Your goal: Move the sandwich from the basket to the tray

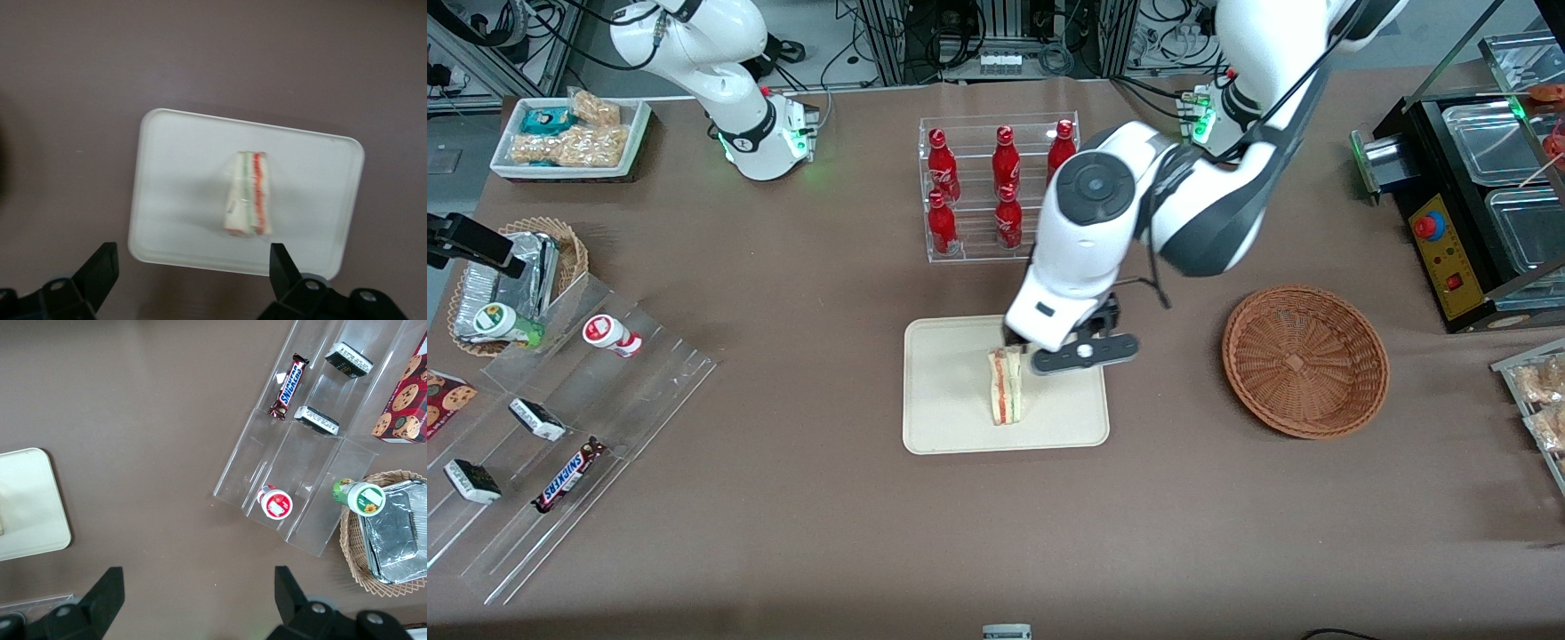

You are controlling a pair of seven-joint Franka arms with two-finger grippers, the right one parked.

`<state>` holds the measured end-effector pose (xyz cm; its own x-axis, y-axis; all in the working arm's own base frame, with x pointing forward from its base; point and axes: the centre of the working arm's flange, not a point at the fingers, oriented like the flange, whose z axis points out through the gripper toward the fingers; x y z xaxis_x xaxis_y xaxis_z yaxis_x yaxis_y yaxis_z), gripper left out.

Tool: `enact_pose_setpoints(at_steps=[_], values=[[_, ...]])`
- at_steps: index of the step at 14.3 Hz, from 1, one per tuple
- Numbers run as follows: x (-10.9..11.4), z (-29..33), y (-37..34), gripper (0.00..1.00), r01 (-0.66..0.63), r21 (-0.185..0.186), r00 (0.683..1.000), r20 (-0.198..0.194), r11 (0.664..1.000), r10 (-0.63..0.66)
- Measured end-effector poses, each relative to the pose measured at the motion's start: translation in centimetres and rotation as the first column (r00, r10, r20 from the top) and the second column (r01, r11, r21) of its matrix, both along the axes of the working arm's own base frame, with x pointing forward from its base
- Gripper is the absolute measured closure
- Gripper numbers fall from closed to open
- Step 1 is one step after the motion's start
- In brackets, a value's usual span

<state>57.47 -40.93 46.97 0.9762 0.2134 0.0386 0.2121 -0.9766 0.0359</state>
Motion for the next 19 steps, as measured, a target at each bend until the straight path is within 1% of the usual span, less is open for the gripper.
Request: enact_pose_setpoints(at_steps=[2,4,7,9,10,12,14,17,19], values=[[1.5,-0.3,4.9,0.00,-0.040,0.029,0.999,-0.015,0.999,0.041],[2.4,-1.1,9.2,0.00,-0.034,0.054,0.999,-0.037,0.998,0.036],[2.4,-0.7,13.1,0.00,0.014,0.065,0.998,-0.054,0.998,-0.010],[1.9,0.5,15.8,0.00,0.046,0.063,0.997,-0.068,0.997,-0.041],[1.7,1.3,17.7,0.00,0.064,0.061,0.995,-0.086,0.996,-0.058],[1.4,3.2,22.1,0.00,0.117,0.044,0.986,-0.123,0.992,-0.111],[1.0,5.3,26.4,0.00,0.176,0.031,0.975,-0.142,0.984,-0.170],[0.0,8.0,30.9,0.00,0.232,0.030,0.966,-0.128,0.972,-0.227],[-0.5,9.6,33.4,0.00,0.258,0.035,0.962,-0.107,0.966,-0.253]])
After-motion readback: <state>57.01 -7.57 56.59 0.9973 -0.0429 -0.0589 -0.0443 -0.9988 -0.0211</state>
